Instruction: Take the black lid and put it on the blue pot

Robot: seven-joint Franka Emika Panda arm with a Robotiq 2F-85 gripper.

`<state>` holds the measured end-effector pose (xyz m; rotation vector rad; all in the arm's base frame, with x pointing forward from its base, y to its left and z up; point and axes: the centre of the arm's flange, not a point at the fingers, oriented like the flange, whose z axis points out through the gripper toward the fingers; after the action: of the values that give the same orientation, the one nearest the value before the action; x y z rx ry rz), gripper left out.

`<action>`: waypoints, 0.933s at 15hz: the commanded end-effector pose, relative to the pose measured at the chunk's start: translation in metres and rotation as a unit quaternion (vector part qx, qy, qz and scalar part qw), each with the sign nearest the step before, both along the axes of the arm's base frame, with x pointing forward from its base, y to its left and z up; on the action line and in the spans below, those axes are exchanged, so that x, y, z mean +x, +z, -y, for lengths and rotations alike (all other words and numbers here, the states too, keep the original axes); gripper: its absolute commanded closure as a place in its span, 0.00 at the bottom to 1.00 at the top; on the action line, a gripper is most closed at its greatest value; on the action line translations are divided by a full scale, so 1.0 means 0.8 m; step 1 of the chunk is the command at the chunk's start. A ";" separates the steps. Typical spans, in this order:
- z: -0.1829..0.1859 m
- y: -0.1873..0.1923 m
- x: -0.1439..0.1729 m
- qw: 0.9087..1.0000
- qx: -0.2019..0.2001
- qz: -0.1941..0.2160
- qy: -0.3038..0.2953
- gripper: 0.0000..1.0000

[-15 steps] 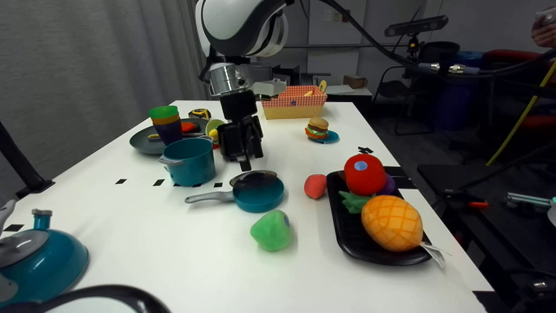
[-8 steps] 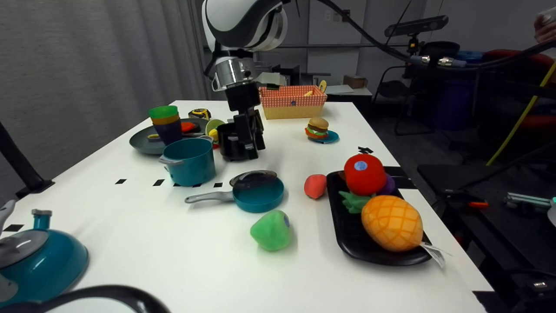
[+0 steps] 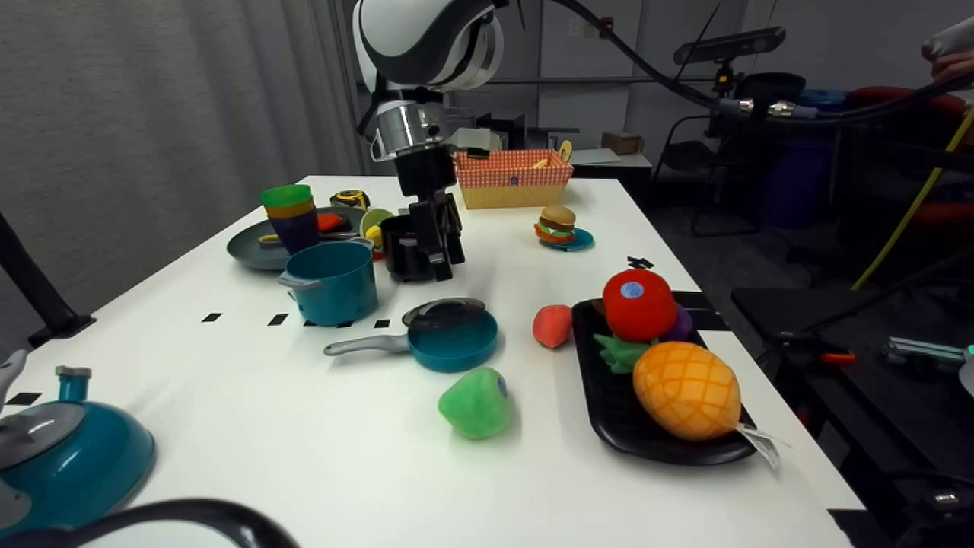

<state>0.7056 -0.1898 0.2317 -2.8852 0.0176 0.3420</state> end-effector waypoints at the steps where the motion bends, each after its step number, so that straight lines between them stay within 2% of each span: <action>1: -0.001 -0.001 0.001 1.000 -0.001 -0.002 0.007 0.00; 3: 0.013 0.015 -0.003 1.000 0.003 -0.001 0.024 0.00; 8: 0.004 0.013 0.005 0.996 -0.006 -0.004 0.084 0.00; 14: -0.017 0.004 0.015 0.987 0.023 -0.002 0.156 0.00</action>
<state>0.7065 -0.1760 0.2318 -2.8808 -0.3263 0.3761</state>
